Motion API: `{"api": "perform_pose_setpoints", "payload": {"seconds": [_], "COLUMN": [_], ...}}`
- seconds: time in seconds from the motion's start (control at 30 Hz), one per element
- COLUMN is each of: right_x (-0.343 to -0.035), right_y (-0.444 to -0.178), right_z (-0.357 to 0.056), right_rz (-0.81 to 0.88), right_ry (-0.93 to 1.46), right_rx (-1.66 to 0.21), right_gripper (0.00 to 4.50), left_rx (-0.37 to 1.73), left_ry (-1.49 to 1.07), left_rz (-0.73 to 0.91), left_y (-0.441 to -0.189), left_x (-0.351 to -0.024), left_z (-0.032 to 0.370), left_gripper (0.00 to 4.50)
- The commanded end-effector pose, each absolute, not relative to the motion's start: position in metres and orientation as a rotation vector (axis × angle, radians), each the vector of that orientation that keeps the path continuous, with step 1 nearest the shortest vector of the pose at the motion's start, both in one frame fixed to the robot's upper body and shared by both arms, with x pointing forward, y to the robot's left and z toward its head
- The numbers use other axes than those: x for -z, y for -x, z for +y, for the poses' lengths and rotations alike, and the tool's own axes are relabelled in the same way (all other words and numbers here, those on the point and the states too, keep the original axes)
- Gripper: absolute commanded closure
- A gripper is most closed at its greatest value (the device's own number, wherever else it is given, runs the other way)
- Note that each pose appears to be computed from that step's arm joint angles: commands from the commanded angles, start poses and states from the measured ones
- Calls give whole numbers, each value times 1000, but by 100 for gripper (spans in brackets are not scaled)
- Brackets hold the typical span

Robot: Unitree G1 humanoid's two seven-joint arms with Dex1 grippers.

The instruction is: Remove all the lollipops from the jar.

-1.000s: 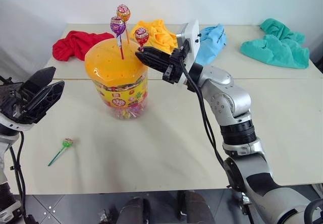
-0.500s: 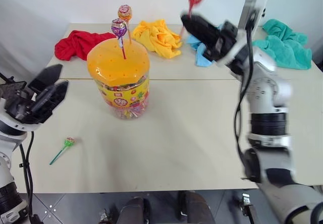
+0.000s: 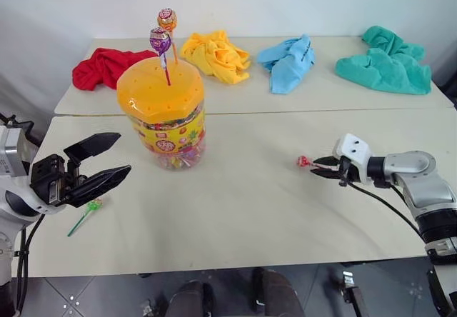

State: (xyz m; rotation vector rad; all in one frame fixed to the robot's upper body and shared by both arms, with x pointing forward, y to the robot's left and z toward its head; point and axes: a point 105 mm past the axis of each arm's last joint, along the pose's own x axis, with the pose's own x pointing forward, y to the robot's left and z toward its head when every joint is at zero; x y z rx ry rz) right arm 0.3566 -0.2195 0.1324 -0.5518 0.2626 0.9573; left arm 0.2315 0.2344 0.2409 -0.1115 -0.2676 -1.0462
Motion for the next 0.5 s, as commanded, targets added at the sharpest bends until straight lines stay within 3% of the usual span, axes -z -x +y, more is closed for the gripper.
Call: {"api": "perform_pose_setpoints", "payload": {"seconds": [0.03,0.07,0.3,0.5], "right_x": [-188,-201,-296,-323], "right_y": [-352,-349,-333,-325], "right_z": [-193,-186,-121,-59], "right_rz": [5,-52,-363,-463], "right_ry": [429,403,202,156], "right_rx": [-1069,-1104,-1323,-1423], "right_gripper": [181,146,146,146], "left_rx": [998,985,854,840], "left_ry": [120,132,223,250], "left_rz": [-385,-402,-554,-584], "left_y": [-228,-227,-227,-229], "left_x": [-262,-264,-282,-287], "left_z": [244,246,267,270], "left_gripper": [11,11,11,11]}}
